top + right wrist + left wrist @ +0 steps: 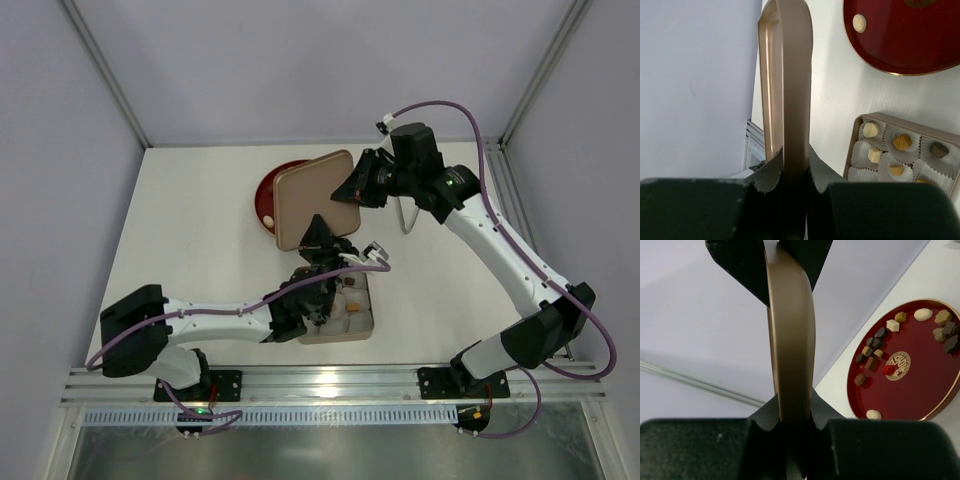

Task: Pack the chocolate

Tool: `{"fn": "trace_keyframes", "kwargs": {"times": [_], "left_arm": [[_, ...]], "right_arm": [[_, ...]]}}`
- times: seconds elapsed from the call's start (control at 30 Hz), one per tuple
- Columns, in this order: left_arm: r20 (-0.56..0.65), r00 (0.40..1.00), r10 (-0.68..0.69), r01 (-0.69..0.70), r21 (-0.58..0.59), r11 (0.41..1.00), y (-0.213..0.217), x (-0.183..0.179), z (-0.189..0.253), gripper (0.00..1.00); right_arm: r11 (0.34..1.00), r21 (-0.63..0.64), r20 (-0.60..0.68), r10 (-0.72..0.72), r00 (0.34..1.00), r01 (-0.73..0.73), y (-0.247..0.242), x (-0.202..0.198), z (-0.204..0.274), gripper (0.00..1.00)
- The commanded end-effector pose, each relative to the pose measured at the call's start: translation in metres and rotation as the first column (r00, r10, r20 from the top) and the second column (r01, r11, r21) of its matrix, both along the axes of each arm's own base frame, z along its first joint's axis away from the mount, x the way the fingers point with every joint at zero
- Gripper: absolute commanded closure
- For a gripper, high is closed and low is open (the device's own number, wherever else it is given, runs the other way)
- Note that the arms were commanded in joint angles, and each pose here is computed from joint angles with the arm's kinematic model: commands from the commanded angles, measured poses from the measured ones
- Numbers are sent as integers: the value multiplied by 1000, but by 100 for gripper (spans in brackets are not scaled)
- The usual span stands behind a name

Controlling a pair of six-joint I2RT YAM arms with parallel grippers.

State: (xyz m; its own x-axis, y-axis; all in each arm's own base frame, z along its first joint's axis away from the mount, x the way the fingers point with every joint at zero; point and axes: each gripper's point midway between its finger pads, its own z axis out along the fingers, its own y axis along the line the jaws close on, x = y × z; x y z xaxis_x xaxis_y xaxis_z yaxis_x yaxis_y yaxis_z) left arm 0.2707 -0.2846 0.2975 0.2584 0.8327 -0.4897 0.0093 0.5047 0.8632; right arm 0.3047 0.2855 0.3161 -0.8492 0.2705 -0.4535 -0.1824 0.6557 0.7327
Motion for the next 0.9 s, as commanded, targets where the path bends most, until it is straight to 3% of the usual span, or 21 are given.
{"fn": "trace_keyframes", "kwargs": {"times": [0.0,0.07,0.27,0.5,0.63,0.87], "left_arm": [[75,996,55,-40,-192,981,14,2,44,93],[87,994,63,-46,-187,981,14,2,47,100],[95,994,62,-42,-197,979,17,1,53,100],[59,998,23,-11,-195,981,15,-1,50,100],[19,1000,5,-2,-197,980,14,-1,43,100],[-105,993,-58,34,-214,976,8,-4,24,100]], "right_arm": [[999,36,67,22,997,-25,2,-8,24,94],[999,44,66,23,998,-26,3,-8,24,90],[999,45,77,20,997,-24,2,-7,26,77],[998,52,105,14,994,-19,4,-2,32,48],[998,63,156,-7,988,-3,2,4,48,24],[994,111,264,-27,964,-3,0,12,83,4]]}}
